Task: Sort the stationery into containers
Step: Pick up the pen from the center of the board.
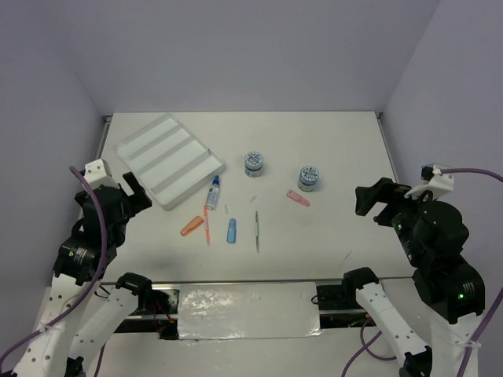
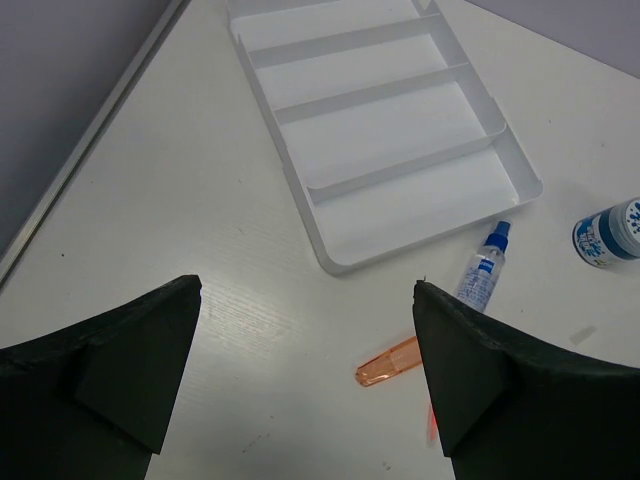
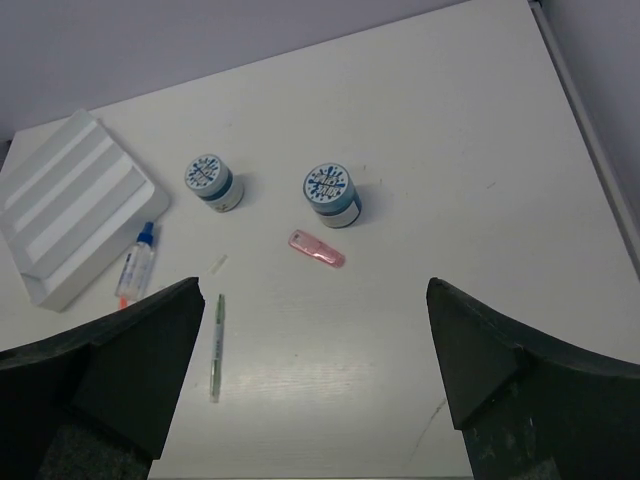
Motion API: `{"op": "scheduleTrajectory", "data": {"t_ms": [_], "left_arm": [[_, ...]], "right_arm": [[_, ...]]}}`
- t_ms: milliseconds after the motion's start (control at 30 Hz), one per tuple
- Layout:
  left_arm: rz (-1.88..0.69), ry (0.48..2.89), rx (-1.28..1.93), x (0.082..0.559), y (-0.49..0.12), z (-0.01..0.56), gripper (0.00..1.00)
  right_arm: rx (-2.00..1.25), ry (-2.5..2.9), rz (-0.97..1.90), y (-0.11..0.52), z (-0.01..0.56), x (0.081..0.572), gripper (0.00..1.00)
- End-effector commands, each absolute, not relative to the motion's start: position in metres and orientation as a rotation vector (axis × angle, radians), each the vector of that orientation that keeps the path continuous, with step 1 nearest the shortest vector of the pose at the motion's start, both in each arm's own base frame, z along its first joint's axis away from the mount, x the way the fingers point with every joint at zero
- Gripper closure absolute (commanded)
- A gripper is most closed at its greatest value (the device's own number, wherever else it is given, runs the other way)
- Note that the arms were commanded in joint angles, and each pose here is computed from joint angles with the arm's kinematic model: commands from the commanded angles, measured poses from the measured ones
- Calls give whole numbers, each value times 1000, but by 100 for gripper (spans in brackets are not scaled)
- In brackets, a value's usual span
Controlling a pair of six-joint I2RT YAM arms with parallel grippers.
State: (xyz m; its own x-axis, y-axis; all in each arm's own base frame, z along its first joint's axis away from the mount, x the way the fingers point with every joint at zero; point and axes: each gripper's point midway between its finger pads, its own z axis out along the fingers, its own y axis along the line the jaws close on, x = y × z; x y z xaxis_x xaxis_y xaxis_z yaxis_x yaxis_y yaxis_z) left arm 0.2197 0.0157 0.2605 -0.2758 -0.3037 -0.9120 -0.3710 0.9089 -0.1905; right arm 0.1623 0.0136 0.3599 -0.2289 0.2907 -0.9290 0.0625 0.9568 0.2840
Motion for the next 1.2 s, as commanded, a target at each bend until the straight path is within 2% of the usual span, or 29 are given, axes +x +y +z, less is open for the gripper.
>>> {"op": "scheduleTrajectory", "data": {"t_ms": [0, 200, 433, 500, 567, 767, 833, 900, 1000, 1167], "left_arm": [[40, 1837, -474, 225, 13, 274, 1], [14, 1822, -459, 225, 10, 277, 1], [9, 1833, -444, 226, 8, 275, 1], [23, 1840, -452, 227, 9, 273, 1], [23, 1845, -451, 227, 9, 272, 1], [33, 1872, -446, 231, 8, 267, 1], [29, 1879, -439, 231, 6, 265, 1], [27, 1880, -436, 232, 5, 265, 1], [26, 1881, -435, 232, 5, 265, 1], [34, 1880, -446, 231, 7, 264, 1]], "right_arm": [[247, 1788, 252, 20, 366, 163, 0], [190, 1795, 424, 51, 365, 173, 0], [182, 2003, 732, 132, 299, 223, 0], [221, 2063, 613, 142, 275, 240, 0], [145, 2169, 568, 182, 248, 241, 0], [111, 2316, 402, 238, 175, 253, 1], [89, 2338, 426, 255, 157, 255, 5], [50, 2421, 343, 265, 125, 252, 15], [-1, 2478, 268, 282, 99, 251, 24], [1, 2536, 195, 283, 62, 249, 37]]}}
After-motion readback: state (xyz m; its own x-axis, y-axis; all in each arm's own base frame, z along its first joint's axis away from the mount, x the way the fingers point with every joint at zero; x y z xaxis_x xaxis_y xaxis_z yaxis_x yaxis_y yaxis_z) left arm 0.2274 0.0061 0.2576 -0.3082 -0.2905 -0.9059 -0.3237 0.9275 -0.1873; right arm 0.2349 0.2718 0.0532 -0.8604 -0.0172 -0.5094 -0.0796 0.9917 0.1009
